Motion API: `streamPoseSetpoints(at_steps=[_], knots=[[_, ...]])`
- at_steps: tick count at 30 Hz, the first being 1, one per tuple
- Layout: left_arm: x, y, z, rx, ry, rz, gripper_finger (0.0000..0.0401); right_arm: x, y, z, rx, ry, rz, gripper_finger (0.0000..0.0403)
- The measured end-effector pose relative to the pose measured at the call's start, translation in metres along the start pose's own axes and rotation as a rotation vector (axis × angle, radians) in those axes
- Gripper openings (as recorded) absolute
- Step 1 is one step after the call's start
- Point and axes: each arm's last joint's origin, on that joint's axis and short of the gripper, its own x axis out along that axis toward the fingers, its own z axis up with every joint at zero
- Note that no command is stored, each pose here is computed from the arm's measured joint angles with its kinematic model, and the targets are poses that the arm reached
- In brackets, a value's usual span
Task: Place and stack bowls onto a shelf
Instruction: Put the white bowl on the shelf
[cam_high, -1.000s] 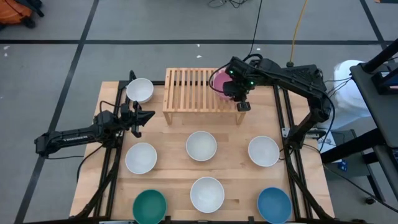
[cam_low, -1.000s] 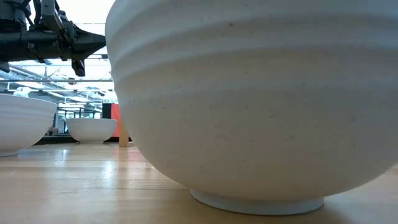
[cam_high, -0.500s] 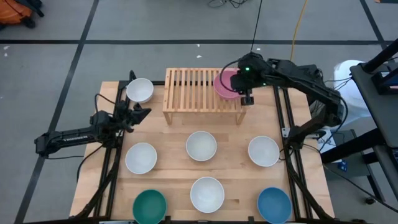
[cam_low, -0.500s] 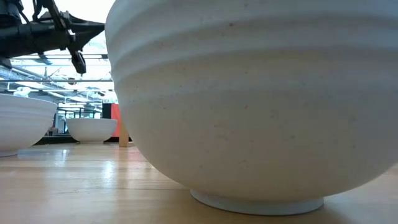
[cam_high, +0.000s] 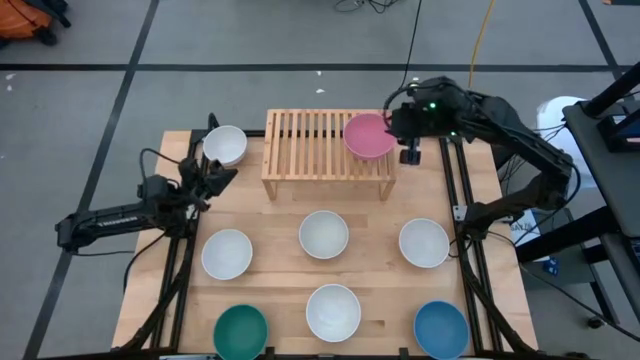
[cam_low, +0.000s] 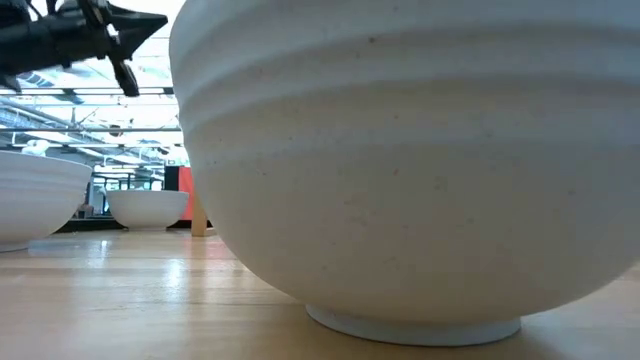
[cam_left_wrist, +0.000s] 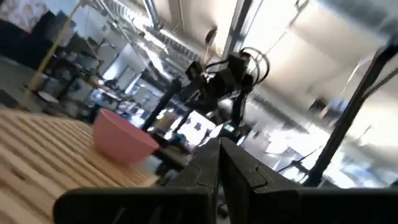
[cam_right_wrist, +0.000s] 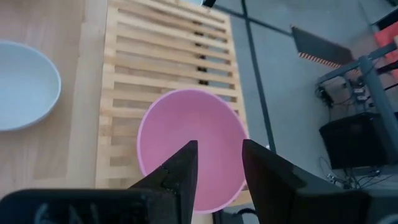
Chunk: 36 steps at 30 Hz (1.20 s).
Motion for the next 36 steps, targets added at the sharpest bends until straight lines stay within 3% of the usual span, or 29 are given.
streamPoseSetpoints(at_steps=[5, 9, 12, 18, 29, 36], knots=[[0.012, -0.024, 0.033, 0.164, 0.282, 0.14, 0.0005, -0.014, -0.002, -0.001, 0.007, -0.051, -0.03, 0.0121], [0.014, -0.047, 0.067, 0.199, 0.483, 0.24, 0.0005, -0.024, -0.002, -0.003, 0.008, -0.076, -0.044, 0.0121], [0.016, -0.065, 0.09, 0.16, 0.586, 0.273, 0.0005, -0.028, -0.002, -0.004, 0.01, -0.086, -0.051, 0.0121], [0.026, -0.085, 0.119, -0.023, 0.671, 0.379, 0.0021, -0.031, -0.003, -0.003, 0.005, -0.108, -0.064, 0.0121], [0.039, -0.078, 0.106, -0.157, 0.948, 0.517, 0.0101, -0.031, -0.006, 0.001, 0.008, -0.154, -0.092, 0.0121], [0.037, -0.067, 0.088, 0.024, 1.287, 0.501, 0.0108, -0.032, -0.006, 0.002, 0.009, -0.157, -0.093, 0.0121]])
